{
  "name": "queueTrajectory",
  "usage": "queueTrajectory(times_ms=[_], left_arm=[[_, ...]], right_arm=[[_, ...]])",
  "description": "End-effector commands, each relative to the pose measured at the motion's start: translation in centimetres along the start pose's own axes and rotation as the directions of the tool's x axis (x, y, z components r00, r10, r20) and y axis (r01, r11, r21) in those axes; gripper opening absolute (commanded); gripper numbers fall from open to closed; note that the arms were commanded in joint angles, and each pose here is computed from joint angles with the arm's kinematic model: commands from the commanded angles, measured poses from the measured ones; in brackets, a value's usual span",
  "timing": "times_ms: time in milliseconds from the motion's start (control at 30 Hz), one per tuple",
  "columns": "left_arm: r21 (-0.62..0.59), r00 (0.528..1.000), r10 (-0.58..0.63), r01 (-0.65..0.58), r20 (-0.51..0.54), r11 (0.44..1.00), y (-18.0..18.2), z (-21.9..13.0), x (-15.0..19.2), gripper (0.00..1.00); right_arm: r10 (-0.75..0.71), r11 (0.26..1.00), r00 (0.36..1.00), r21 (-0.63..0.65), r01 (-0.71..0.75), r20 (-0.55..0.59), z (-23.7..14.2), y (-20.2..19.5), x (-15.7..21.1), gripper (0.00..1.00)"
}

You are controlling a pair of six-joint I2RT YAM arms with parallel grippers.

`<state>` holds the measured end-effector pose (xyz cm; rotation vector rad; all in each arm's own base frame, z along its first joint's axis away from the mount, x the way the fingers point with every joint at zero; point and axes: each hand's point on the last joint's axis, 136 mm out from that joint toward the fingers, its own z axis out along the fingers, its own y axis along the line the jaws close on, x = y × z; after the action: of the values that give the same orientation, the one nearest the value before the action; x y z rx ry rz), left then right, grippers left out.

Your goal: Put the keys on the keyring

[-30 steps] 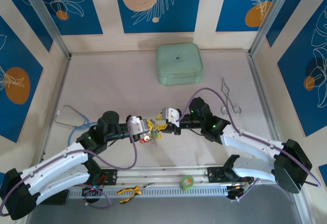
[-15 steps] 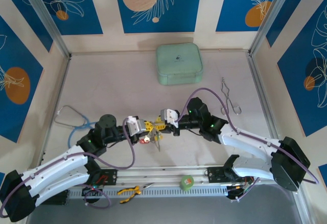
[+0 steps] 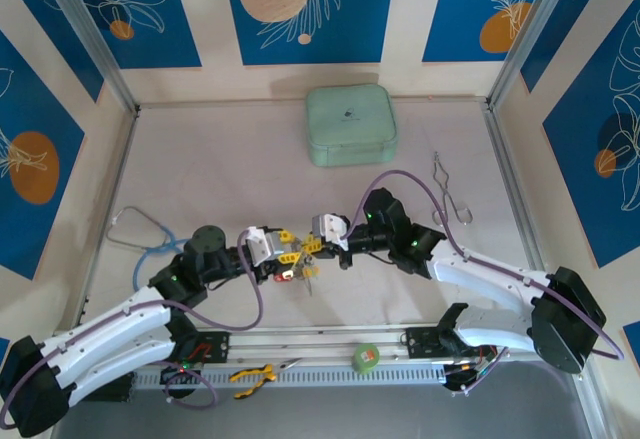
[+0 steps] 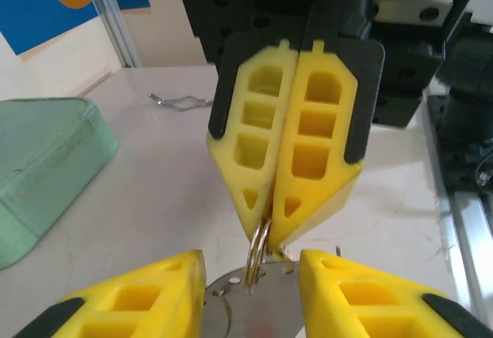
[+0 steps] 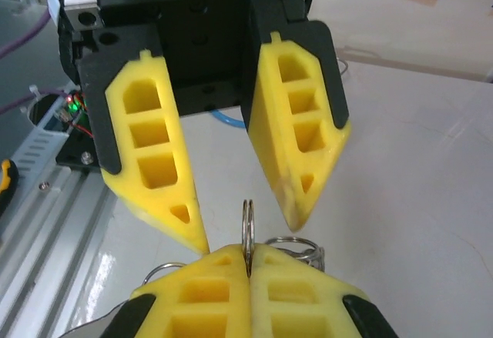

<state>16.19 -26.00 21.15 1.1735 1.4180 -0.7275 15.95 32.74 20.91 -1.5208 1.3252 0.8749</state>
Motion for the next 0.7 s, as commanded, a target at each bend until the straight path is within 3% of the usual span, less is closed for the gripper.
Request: queueTrajectory(times_ms=[0,167,533,667], left_arm=[[-0.034,0.994,0.074,-0.076,-0.081,0.997,0.9,-0.8,-0.7,0.37],[0.004,0.973,0.116,-0.117,-0.201,0.993,1.0,-1.0,0.2,0.3],[0.043,0.974,0.139,-0.133,-0.177,0.99,0.7,-0.5,-0.9,0.16],[0.038,0.978,0.139,-0.135,-0.158,0.99,0.7,-0.6,-1.6,0.19]], right_arm=[[-0.064,0.998,0.996,0.014,0.065,-0.054,-0.2,-0.5,-0.7,0.0],[-0.119,0.993,0.981,0.01,0.121,-0.152,-0.1,-0.7,-0.8,0.0],[-0.158,0.987,0.967,-0.028,0.156,-0.2,0.2,-0.4,-2.2,0.0],[-0.173,0.985,0.957,-0.029,0.171,-0.233,0.5,-0.5,-2.1,0.0]])
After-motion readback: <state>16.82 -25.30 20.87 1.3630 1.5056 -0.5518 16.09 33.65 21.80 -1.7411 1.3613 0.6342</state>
